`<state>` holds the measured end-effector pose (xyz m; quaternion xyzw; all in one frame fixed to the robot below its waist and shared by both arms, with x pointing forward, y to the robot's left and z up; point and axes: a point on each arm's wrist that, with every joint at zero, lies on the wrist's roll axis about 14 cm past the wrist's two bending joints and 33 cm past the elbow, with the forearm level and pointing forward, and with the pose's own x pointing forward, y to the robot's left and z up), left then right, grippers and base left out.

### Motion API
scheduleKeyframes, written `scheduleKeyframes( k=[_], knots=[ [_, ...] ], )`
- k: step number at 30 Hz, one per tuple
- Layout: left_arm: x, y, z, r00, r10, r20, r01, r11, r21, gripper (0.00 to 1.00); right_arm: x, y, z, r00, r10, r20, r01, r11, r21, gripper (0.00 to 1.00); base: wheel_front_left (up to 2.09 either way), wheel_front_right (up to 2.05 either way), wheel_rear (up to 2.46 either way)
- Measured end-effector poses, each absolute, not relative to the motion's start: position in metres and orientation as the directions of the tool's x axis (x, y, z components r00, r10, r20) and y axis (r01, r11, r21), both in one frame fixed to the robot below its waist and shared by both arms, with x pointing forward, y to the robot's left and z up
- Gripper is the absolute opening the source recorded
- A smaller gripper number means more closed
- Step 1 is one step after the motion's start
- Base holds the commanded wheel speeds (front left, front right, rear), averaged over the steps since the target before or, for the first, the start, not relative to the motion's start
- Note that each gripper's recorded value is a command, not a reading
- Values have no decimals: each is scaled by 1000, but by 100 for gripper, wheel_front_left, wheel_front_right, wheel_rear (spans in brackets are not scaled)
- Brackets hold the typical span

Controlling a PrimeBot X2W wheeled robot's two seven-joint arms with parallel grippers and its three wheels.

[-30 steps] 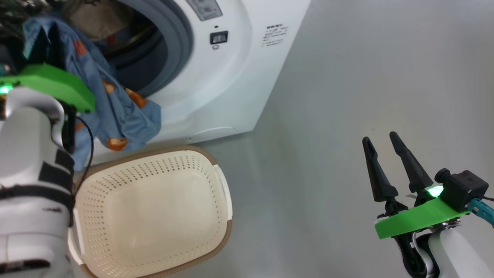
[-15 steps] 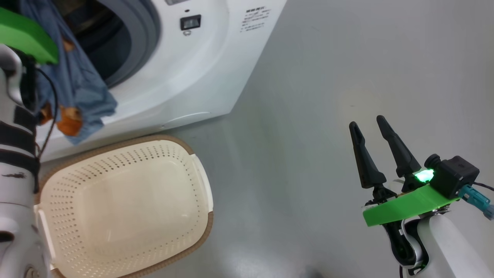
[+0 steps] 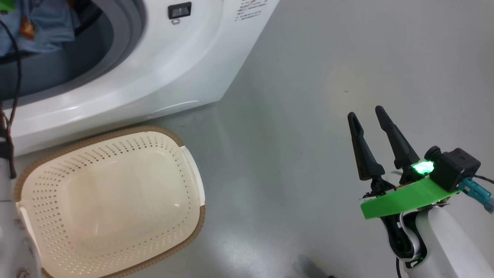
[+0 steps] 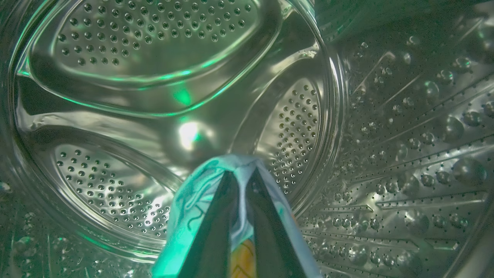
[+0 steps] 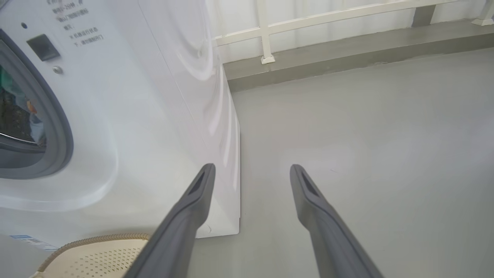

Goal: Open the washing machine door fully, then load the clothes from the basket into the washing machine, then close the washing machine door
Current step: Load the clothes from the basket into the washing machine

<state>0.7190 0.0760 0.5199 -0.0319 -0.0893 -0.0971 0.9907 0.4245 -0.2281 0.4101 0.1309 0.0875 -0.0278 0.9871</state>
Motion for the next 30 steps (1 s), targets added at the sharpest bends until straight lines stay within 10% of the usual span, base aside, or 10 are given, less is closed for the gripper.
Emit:
scheduleKeyframes(
  k=[6, 9, 10, 16, 30],
  knots=[
    [713, 76, 484, 977, -192, 89, 197, 980, -40, 1, 425, -227, 410, 983, -30, -180, 76, 964, 254, 100, 0, 0, 0],
    [706, 78, 451, 981, -193, -20, 193, 981, -37, 53, 425, -227, 411, 984, -30, -176, 75, 964, 255, 100, 0, 0, 0],
    [703, 78, 441, 979, -196, -54, 195, 980, -35, 97, 425, -227, 412, 984, -29, -175, 74, 964, 255, 100, 0, 0, 0],
    [685, 80, 392, 944, -210, -253, 209, 977, -30, 100, 426, -226, 415, 986, -27, -166, 70, 964, 257, 100, 0, 0, 0],
    [686, 82, 405, 947, -208, -243, 203, 978, -49, 100, 426, -225, 421, 988, -21, -150, 60, 964, 259, 100, 0, 0, 0]
  ],
)
